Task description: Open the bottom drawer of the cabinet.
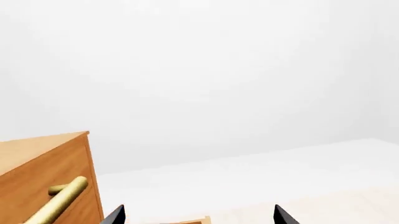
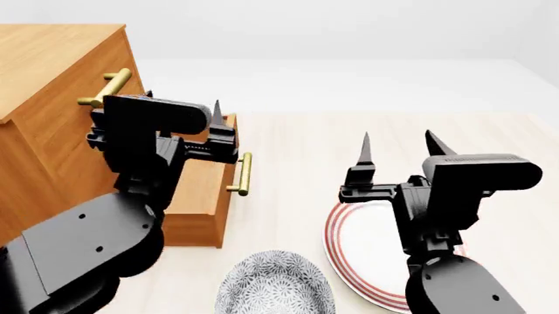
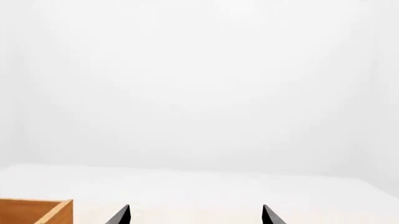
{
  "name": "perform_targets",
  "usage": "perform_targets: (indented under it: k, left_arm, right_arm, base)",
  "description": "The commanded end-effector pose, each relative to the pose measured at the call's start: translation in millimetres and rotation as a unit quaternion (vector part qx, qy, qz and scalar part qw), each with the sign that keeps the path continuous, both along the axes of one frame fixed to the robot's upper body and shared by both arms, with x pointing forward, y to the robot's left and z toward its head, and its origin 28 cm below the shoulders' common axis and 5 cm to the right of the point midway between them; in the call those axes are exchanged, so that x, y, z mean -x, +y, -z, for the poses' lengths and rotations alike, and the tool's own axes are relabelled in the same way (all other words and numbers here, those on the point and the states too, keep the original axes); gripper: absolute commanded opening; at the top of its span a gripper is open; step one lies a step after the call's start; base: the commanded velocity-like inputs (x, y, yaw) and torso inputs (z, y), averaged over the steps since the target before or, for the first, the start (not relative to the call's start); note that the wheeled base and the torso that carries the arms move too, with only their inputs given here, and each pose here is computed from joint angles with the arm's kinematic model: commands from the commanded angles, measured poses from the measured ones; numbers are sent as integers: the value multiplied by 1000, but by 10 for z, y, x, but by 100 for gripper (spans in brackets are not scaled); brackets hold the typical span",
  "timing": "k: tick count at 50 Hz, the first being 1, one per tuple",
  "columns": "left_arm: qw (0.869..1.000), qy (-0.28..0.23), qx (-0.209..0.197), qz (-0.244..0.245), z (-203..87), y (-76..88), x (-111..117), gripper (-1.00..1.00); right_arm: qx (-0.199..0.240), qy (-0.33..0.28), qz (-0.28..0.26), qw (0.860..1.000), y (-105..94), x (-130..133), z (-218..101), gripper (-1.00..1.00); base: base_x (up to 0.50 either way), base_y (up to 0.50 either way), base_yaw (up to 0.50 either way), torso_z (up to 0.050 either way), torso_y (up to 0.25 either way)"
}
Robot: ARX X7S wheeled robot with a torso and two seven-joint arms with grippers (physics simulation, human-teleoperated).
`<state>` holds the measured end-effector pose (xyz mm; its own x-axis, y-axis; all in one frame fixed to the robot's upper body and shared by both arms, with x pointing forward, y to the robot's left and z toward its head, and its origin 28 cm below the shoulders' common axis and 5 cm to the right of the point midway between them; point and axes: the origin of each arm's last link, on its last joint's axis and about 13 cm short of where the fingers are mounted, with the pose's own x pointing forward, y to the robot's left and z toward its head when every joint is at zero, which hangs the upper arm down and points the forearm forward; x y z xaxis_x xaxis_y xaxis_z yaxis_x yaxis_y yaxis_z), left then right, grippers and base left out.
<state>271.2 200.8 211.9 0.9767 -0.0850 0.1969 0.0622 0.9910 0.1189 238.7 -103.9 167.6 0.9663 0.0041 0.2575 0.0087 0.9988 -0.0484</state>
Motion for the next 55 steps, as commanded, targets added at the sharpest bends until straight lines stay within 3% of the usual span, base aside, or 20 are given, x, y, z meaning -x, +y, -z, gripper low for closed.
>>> perform_targets:
  k: [1, 23, 39, 55]
  left_arm:
    - [995, -94, 2, 16, -107, -20, 430, 100]
    - [987, -160, -12, 1, -397, -79, 531, 100]
    - [985, -175, -12, 3, -426, -91, 576, 100]
    - [982, -187, -14, 6, -506, -98, 616, 100]
  right_arm:
    - [21, -92, -9, 995, 25, 162, -392, 100]
    - [40, -165, -6, 985, 38, 311, -652, 100]
    - [20, -220, -8, 975, 14, 414, -837, 100]
    - [21, -238, -8, 971, 12, 406, -973, 100]
  base:
    - [0, 0, 0, 0, 0]
    - [0, 0, 0, 0, 0]
    - [0, 0, 0, 0, 0]
    - [0, 0, 0, 0, 0]
